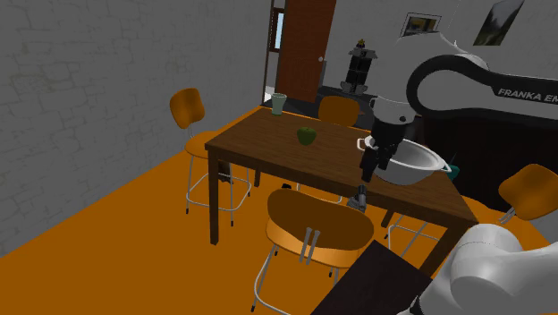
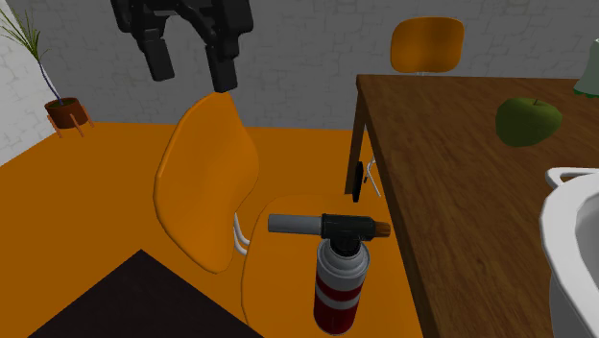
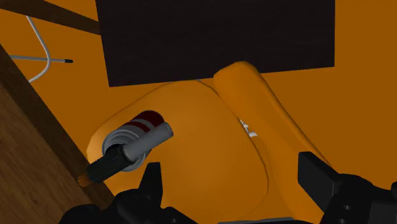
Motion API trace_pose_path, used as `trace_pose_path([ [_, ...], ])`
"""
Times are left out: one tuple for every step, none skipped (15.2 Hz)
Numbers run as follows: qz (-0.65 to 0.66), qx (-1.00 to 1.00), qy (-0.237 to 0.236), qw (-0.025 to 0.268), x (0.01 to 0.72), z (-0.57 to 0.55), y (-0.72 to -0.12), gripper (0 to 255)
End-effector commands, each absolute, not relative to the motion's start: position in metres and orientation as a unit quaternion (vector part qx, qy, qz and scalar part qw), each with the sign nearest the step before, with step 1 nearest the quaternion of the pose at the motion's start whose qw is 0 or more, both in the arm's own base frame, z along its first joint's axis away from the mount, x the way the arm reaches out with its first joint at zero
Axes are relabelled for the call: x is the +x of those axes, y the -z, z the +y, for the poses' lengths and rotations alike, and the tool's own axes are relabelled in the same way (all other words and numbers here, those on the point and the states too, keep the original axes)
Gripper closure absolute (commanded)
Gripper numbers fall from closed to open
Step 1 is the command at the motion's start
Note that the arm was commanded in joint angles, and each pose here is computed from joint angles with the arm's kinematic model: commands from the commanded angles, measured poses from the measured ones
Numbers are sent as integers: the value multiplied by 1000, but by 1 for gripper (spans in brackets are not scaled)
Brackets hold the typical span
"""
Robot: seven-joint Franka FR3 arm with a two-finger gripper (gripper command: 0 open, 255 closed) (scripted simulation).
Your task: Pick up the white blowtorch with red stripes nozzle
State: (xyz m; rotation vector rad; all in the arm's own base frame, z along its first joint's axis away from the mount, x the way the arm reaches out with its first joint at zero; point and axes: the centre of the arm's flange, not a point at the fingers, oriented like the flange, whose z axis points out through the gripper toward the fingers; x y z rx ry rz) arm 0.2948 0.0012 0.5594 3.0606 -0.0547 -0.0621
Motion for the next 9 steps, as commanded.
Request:
trace_pose_path([
  [-18, 999, 20, 40, 295, 1, -559, 0],
  [-50, 998, 20, 36, 302, -7, -550, 0],
  [-82, 996, 19, 33, 308, -16, -542, 0],
  [-114, 993, 19, 29, 314, -25, -533, 0],
  [-145, 989, 18, 26, 319, -34, -524, 0],
  [-177, 984, 17, 22, 324, -44, -515, 0],
  [-208, 978, 17, 18, 328, -53, -505, 0],
  [-240, 971, 16, 15, 331, -63, -496, 0],
  [-271, 962, 15, 11, 334, -73, -487, 0],
])
